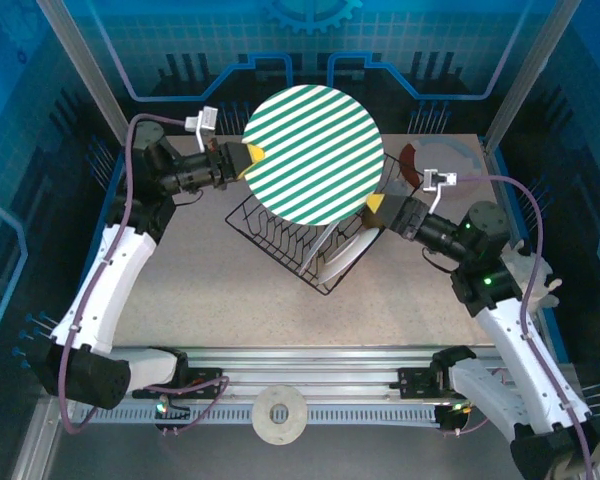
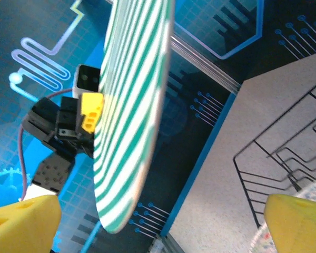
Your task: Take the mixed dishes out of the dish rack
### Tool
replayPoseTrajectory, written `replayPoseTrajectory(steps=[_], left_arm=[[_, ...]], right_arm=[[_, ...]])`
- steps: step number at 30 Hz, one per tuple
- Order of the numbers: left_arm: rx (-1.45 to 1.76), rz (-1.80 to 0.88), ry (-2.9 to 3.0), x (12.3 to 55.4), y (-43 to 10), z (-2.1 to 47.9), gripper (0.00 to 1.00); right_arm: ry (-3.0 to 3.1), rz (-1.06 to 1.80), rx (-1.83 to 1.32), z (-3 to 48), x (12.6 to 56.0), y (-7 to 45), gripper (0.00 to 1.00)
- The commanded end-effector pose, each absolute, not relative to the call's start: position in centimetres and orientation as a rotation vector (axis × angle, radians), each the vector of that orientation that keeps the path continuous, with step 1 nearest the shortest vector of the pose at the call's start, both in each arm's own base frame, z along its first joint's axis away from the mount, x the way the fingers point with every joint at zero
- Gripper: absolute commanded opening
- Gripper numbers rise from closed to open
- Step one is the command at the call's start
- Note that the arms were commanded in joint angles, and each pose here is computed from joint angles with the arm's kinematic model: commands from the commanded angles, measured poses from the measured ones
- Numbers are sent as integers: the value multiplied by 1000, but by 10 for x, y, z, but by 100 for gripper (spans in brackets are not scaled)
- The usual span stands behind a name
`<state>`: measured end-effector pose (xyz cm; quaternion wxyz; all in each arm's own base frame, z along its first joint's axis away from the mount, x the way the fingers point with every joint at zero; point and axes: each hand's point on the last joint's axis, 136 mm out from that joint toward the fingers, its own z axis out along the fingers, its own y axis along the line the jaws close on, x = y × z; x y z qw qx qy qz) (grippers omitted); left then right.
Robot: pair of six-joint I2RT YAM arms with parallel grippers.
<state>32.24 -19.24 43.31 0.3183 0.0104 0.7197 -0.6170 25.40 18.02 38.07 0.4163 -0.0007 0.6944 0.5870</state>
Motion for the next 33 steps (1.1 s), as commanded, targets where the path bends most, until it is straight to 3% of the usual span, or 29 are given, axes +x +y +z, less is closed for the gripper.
replayPoseTrajectory(steps=[1, 4, 14, 25, 33], left_arm=[[94, -1673, 1827, 307, -193, 450, 0], [90, -1679, 1837, 305, -193, 444, 0], [81, -1649, 1864, 306, -192, 428, 0], [80, -1628, 1872, 306, -192, 422, 0], [66, -1623, 1883, 309, -192, 416, 0]], right_arm=[[1651, 1479, -17, 415, 259, 187, 99], [1649, 1486, -25, 420, 262, 198, 95], [1663, 1437, 57, 421, 263, 197, 68], [1651, 1431, 104, 418, 264, 192, 47], [1623, 1442, 102, 420, 263, 193, 27]])
